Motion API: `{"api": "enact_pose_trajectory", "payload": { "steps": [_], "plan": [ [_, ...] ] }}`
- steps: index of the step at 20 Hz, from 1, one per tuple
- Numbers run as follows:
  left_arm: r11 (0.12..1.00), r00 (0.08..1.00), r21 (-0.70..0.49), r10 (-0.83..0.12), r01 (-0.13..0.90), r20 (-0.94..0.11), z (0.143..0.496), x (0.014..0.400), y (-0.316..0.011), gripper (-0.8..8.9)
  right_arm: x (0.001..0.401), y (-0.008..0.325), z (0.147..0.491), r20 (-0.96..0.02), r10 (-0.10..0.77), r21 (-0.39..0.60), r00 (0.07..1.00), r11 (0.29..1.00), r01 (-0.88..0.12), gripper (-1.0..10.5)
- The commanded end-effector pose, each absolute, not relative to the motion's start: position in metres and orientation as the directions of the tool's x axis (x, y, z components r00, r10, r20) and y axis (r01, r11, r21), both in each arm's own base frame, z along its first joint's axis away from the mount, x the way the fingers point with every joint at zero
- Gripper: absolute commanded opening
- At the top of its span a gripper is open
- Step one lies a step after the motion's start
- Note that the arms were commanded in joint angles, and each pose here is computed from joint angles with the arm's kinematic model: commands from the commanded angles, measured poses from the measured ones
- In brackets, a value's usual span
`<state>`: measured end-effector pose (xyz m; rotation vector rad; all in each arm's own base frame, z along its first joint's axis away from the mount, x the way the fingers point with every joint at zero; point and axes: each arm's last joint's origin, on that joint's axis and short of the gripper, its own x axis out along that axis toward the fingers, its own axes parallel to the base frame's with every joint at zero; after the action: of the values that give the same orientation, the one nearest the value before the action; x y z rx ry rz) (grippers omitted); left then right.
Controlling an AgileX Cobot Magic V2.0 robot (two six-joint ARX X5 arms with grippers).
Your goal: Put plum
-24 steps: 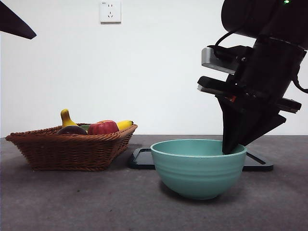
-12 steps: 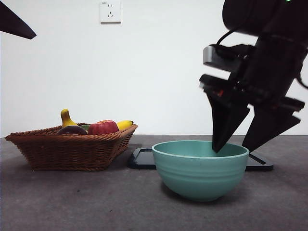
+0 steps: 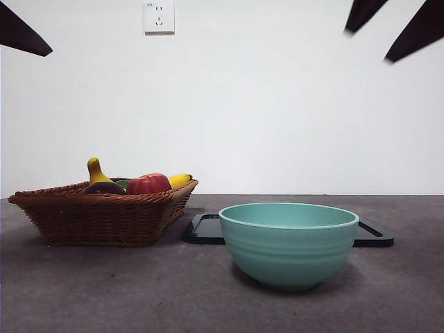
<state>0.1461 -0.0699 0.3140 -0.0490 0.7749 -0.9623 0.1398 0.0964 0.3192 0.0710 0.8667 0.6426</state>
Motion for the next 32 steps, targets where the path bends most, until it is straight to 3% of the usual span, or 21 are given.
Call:
{"api": "enact_pose_trajectory", "payload": {
  "steps": [1,5,9,20,22,25,32],
  "plan": [
    [0.581,0.328,-0.359,-0.759,0.73,-0.562,0.316,0.148,-0.071,4.28,0.125,0.089,0.328,-0.671,0.581,0.321,0.46,0.787,-0.527,2.9],
    [0.581,0.328,-0.36,-0.759,0.73,-0.562,0.316,0.148,-0.071,4.28,0.104,0.076,0.331,-0.681,0.585,0.329,0.44,0.782,-0.53,2.9],
    [0.581,0.328,-0.36,-0.759,0.73,-0.562,0.316,0.148,-0.071,4.28,0.096,0.073,0.327,-0.72,0.599,0.347,0.351,0.748,-0.565,2.9],
    [0.581,0.328,-0.36,-0.759,0.73,-0.562,0.316,0.148,-0.071,4.26,0.096,0.073,0.327,-0.72,0.598,0.344,0.353,0.749,-0.567,2.9],
    [0.581,0.328,-0.36,-0.759,0.73,-0.562,0.316,0.148,-0.071,3.01,0.096,0.073,0.327,-0.72,0.598,0.344,0.352,0.748,-0.567,2.5],
    [0.581,0.328,-0.359,-0.76,0.73,-0.561,0.316,0.148,-0.071,0.08,0.096,0.073,0.327,-0.72,0.598,0.343,0.353,0.748,-0.569,0.0],
    [0.581,0.329,-0.359,-0.76,0.73,-0.561,0.316,0.148,-0.071,0.1,0.097,0.073,0.327,-0.716,0.6,0.344,0.357,0.748,-0.567,0.0]
  ]
}}
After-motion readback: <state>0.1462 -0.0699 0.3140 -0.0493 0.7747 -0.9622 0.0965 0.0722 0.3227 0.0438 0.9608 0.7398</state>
